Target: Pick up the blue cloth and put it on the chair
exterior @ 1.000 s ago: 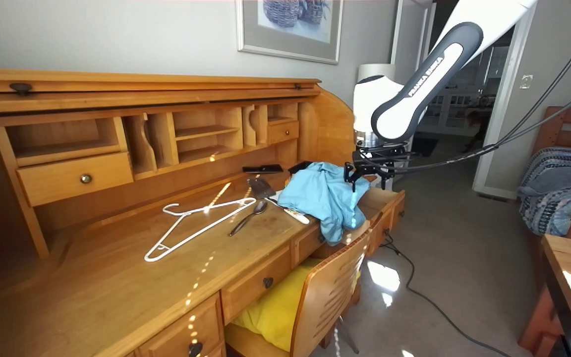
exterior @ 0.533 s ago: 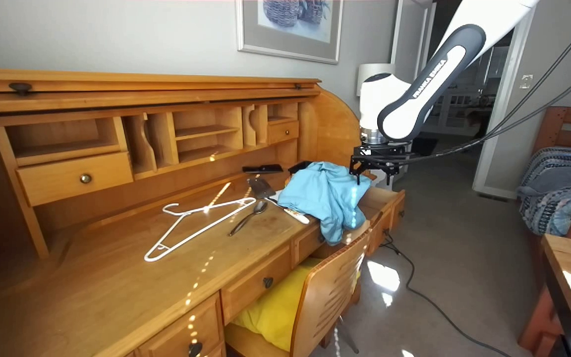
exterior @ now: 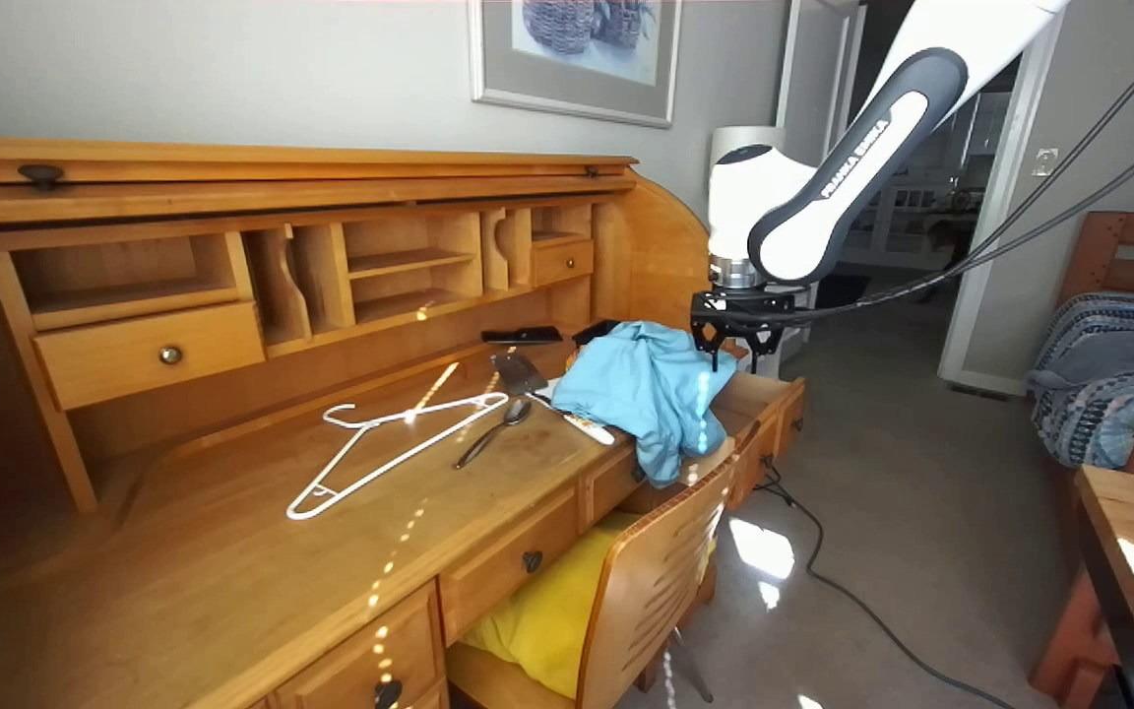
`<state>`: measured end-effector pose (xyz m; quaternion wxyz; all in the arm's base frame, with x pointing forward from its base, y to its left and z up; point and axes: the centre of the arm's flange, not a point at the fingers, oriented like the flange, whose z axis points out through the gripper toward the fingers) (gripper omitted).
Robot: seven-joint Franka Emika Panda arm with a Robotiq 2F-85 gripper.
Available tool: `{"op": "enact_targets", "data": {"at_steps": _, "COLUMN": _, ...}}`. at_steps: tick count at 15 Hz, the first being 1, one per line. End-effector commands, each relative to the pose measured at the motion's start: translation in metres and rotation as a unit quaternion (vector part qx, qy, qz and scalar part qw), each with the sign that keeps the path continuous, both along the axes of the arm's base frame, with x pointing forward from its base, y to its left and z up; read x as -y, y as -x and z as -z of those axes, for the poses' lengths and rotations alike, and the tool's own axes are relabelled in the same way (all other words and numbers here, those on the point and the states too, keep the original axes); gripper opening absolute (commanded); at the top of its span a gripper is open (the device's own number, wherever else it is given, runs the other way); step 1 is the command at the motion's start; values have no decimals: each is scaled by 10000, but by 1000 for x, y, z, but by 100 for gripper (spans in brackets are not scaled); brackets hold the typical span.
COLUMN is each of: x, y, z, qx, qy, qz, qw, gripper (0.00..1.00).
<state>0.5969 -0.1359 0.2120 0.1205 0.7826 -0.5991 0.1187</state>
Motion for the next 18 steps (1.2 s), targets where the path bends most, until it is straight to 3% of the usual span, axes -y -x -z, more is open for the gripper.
{"op": "enact_targets", "data": {"at_steps": 1, "x": -9, "y": 3, "z": -6, "qx": 148, "qy": 102, "qz": -53, "qw": 9998, "gripper": 32}}
{"op": "enact_targets", "data": {"at_steps": 2, "x": -10, "y": 4, "z": -8, "qx": 147, "qy": 79, "qz": -99, "qw": 9998, "gripper": 26}}
{"op": "enact_targets", "data": {"at_steps": 3, "x": -12, "y": 5, "z": -12, "qx": 123, "qy": 52, "qz": -205, "qw": 9997, "gripper": 30}}
{"op": "enact_targets", "data": {"at_steps": 4, "x": -14, "y": 9, "z": -19, "qx": 149, "qy": -63, "qz": -350, "qw": 9993, "gripper": 62}}
{"op": "enact_targets", "data": {"at_steps": 6, "x": -19, "y": 16, "z": -31, "qx": 330, "qy": -255, "qz": -621, "qw": 9972, "gripper": 58}}
{"op": "enact_targets", "data": {"at_steps": 12, "x": -16, "y": 46, "z": -48, "qx": 707, "qy": -305, "qz": -400, "qw": 9962, "gripper": 98}}
{"op": "enact_targets", "data": {"at_steps": 14, "x": -12, "y": 58, "z": -50, "qx": 506, "qy": -315, "qz": -214, "qw": 9980, "gripper": 100}}
{"op": "enact_targets", "data": {"at_steps": 15, "x": -10, "y": 33, "z": -40, "qx": 554, "qy": -286, "qz": -332, "qw": 9975, "gripper": 95}}
{"op": "enact_targets", "data": {"at_steps": 18, "x": -7, "y": 45, "z": -40, "qx": 512, "qy": -327, "qz": -263, "qw": 9978, "gripper": 100}}
